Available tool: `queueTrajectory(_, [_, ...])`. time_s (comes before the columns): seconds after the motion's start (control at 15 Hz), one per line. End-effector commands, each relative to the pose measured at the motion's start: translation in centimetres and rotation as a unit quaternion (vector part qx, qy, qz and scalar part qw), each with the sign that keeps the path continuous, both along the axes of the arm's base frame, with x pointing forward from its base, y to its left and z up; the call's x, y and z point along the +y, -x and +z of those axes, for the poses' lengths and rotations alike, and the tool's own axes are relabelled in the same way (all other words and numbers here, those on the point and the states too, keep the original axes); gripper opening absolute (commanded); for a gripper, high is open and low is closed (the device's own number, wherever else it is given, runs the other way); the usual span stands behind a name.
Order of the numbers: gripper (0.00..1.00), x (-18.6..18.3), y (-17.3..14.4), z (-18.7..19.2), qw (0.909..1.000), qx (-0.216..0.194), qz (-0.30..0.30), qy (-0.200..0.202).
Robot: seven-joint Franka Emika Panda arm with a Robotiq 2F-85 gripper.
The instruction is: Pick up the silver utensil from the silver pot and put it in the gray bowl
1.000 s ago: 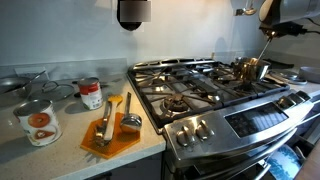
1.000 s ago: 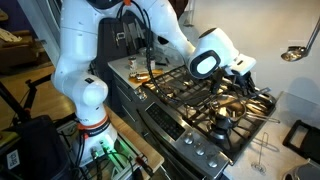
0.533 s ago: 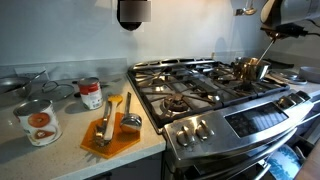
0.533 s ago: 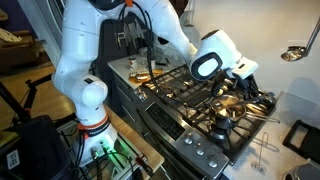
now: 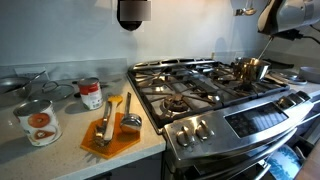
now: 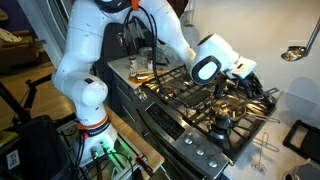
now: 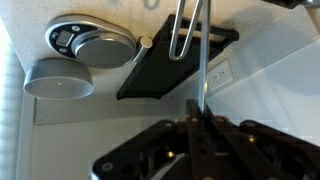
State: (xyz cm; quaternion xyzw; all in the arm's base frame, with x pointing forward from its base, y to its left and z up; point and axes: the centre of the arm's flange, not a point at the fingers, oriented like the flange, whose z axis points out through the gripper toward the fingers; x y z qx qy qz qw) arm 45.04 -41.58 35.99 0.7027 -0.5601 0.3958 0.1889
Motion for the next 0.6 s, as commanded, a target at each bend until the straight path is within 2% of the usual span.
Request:
queueTrajectory(0.0, [0.01, 0.4, -0.2, -0.3, 0.9992, -0.004, -0.004, 0.040])
queueTrajectory(0.27, [0.01, 1.7, 0.3, 1.0, 0.9962, -0.005, 0.002, 0.087])
queueTrajectory(0.53, [0.01, 4.3, 1.3, 3.9, 0.9903, -0.016, 0.018, 0.137])
